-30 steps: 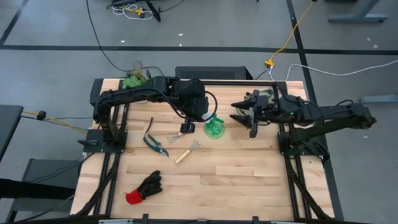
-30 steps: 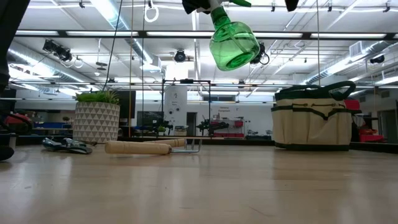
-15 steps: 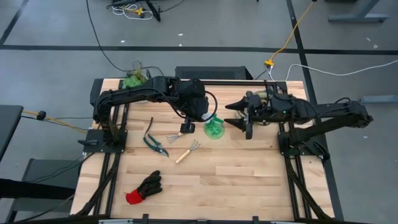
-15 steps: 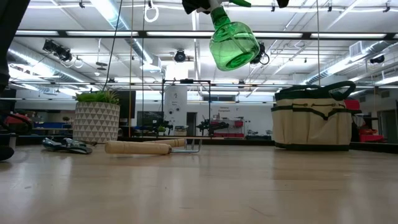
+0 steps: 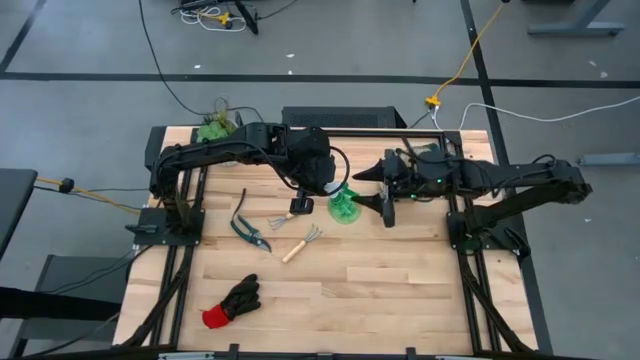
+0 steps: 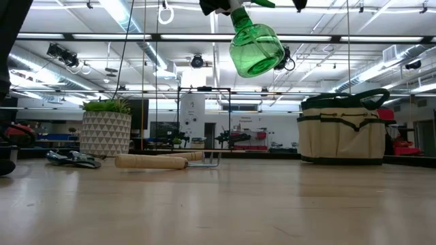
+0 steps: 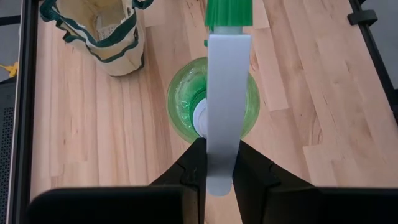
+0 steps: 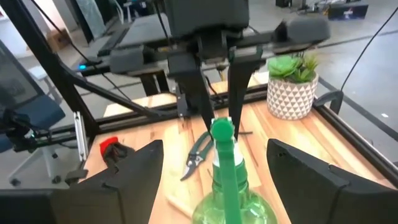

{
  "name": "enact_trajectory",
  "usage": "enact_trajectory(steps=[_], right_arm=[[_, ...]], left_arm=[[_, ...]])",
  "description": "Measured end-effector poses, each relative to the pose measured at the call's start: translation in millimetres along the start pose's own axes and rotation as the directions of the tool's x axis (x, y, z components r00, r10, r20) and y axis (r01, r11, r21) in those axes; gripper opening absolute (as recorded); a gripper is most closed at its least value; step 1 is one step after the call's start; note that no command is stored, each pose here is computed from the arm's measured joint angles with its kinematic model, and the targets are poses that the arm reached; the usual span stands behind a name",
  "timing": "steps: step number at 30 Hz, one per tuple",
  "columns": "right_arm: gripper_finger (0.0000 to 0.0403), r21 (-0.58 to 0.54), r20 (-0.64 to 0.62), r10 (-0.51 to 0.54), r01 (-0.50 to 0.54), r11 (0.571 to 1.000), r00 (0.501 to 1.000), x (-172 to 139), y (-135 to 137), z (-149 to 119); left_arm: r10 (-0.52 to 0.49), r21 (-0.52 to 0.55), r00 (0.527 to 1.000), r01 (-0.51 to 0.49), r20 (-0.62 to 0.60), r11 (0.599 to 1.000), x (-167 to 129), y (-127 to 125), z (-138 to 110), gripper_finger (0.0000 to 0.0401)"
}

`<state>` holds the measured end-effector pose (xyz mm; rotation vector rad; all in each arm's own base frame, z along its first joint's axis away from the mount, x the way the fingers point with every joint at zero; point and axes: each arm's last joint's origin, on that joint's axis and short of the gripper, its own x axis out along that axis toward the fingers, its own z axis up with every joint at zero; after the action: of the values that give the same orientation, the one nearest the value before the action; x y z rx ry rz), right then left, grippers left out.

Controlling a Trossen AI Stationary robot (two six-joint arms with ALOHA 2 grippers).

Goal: Pick & Place Garden tools in Gardening bag
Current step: Put the green spray bottle into the brown gardening bag

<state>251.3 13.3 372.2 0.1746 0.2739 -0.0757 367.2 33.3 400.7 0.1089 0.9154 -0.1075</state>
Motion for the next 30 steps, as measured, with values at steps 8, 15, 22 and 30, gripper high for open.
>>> enact_trajectory(steps=[8, 15, 22, 30], right_arm=[[0.0290, 0.004, -0.007, -0.036, 0.036, 0.999, 0.999, 23, -5, -5], [0.0290, -0.014, 0.015, -0.067, 0.067, 0.998, 0.998, 35, -10, -5], [0.0289, -0.025, 0.001, -0.069, 0.069, 0.997, 0.998, 42, -11, -9], [0.0242, -0.024, 0.001, -0.047, 0.047, 0.999, 0.999, 42, -10, -8]], left_arm=[[-0.001, 0.000, 1.000, 0.001, -0.002, 1.000, 1, 0, 0, 0.0058], [-0.004, -0.001, 1.000, 0.004, -0.005, 1.000, 1, 0, 0, 0.0058], [-0.004, 0.000, 1.000, 0.004, -0.005, 1.000, 1, 0, 0, 0.0058], [-0.005, 0.000, 1.000, 0.005, -0.005, 1.000, 1, 0, 0, 0.0058]])
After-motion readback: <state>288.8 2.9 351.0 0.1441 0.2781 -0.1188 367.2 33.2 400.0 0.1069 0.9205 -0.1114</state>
